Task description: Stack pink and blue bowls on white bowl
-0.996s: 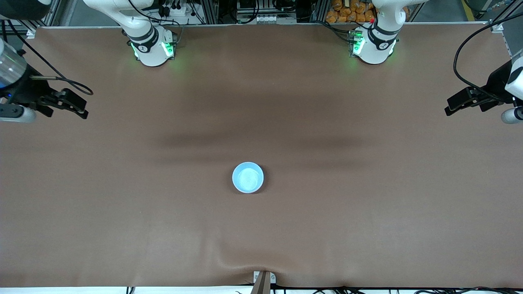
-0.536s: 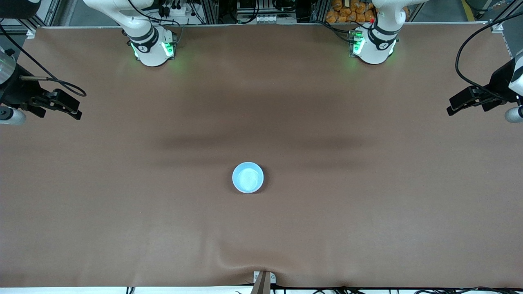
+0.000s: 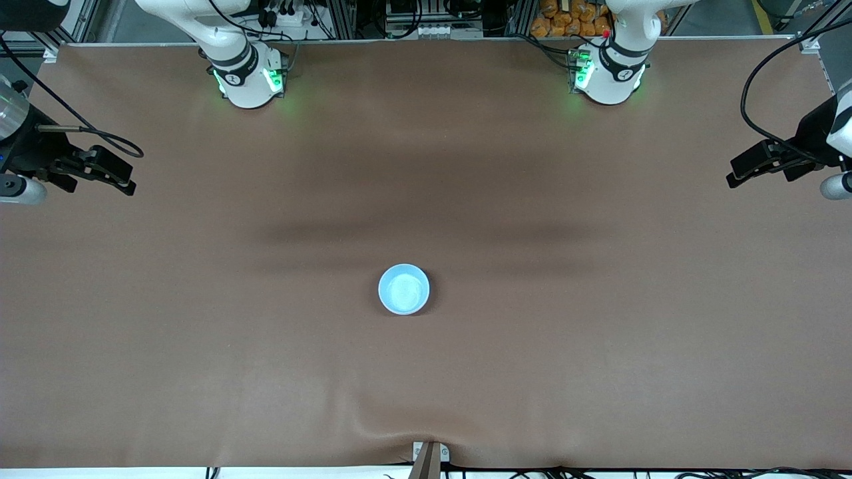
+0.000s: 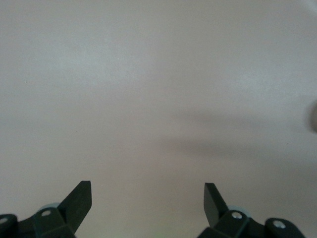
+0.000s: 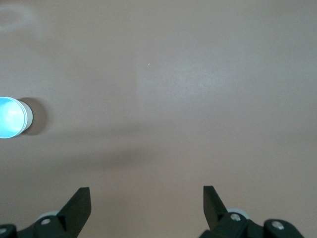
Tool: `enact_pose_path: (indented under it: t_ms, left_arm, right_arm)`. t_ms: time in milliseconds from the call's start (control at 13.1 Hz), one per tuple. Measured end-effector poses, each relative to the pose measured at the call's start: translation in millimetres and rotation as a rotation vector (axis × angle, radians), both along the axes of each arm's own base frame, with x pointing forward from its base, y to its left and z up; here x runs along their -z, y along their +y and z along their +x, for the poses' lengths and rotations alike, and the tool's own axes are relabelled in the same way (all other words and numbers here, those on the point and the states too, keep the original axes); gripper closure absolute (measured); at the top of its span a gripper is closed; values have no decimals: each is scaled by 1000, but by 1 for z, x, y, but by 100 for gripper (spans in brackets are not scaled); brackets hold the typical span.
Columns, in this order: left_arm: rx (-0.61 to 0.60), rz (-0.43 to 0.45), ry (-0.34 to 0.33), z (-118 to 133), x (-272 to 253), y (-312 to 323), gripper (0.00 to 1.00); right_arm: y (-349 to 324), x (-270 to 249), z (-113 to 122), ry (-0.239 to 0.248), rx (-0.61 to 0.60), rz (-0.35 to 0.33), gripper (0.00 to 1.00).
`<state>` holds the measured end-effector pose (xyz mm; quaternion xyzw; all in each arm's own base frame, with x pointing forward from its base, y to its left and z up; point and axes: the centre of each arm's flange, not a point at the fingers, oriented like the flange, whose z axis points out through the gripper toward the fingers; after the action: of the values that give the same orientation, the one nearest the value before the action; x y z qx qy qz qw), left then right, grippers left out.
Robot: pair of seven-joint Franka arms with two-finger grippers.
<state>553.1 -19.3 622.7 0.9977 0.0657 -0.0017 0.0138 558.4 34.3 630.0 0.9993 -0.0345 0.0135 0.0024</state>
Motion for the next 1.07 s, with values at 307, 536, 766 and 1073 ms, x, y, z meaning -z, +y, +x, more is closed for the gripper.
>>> enact_pose_path:
  t_ms: [307, 536, 766, 1073]
  left_arm:
    - [-4, 0, 0, 0, 0, 2, 0]
    - [-2, 0, 3, 0, 0, 3, 0]
    - [15, 1, 21, -2, 3, 0, 0]
    - [49, 7, 54, -10, 16, -13, 0]
  right_arm:
    - [0, -2, 0, -4, 1, 0, 0]
    - [0, -3, 0, -6, 0, 0, 0]
    - [1, -4, 0, -7, -2, 0, 0]
    - [2, -4, 0, -6, -3, 0, 0]
